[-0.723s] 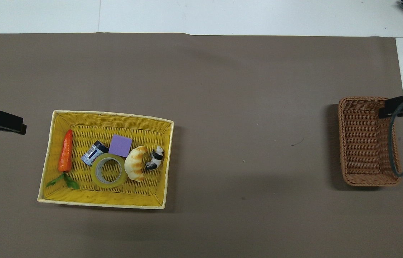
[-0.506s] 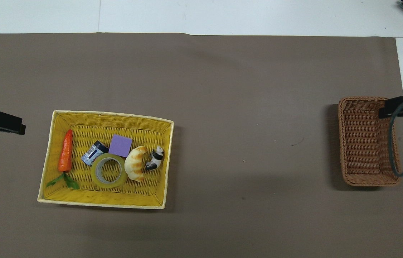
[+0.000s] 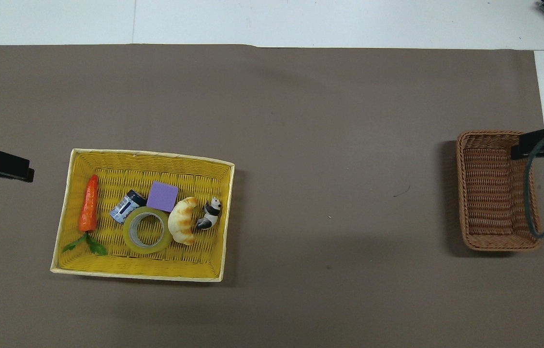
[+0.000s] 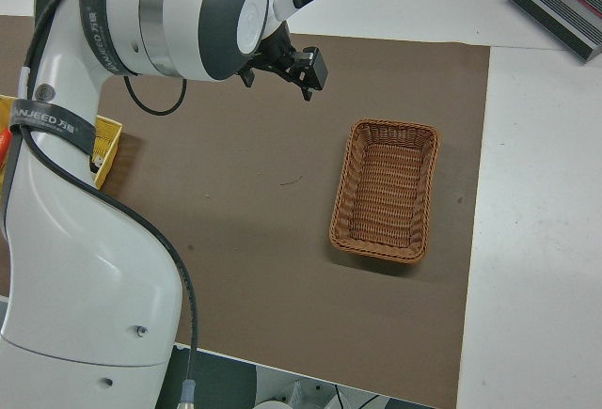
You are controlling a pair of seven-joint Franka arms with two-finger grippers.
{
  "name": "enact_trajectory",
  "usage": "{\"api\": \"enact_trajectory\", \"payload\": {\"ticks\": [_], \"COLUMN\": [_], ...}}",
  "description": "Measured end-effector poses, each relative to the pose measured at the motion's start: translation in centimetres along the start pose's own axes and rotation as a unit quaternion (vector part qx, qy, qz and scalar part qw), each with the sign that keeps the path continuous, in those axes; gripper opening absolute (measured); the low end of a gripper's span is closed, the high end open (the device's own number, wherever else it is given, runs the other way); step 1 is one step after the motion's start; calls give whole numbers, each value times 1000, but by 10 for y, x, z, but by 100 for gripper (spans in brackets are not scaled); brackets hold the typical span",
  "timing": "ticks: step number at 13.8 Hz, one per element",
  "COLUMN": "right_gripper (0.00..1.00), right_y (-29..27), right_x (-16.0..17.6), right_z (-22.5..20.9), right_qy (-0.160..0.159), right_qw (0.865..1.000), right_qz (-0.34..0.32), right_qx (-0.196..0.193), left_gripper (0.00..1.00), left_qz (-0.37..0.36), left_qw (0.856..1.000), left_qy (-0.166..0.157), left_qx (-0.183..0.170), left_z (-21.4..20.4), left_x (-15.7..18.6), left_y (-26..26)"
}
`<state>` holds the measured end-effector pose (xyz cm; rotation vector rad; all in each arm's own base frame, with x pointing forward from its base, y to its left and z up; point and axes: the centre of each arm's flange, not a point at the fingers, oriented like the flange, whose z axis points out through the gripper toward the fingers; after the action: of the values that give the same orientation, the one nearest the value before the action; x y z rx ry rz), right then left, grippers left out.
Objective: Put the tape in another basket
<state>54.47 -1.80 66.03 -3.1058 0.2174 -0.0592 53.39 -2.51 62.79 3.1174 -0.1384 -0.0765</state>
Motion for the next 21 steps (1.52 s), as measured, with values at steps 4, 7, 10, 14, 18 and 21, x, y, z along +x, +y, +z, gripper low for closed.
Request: {"api": "enact_trajectory", "payload": {"ticks": [4,7,10,14,18,21], "right_gripper": [100,100,100,100,100,100], "right_y": [0,0,0,-1,-16,-17], "right_x": [0,0,0,0,-2,-2], "right_z": [0,0,0,0,0,0], "right_qy": [0,0,0,0,0,0], "right_qw": [1000,1000,1000,1000,1000,1000], "right_qz": [0,0,0,-1,-15,-16], "right_qx": [0,0,0,0,1,1], "left_gripper": [100,100,100,100,100,100], "left_qz": [1,0,-1,2,1,1], "left_qw": [1000,1000,1000,1000,1000,1000], "left_qy": [0,4,7,6,-13,-27], "left_qx": [0,0,0,1,1,1], "left_z": [0,-5,-7,-8,12,31], "left_x": [0,-3,-5,-8,-17,-23], "left_y": [1,1,0,4,4,5]}}
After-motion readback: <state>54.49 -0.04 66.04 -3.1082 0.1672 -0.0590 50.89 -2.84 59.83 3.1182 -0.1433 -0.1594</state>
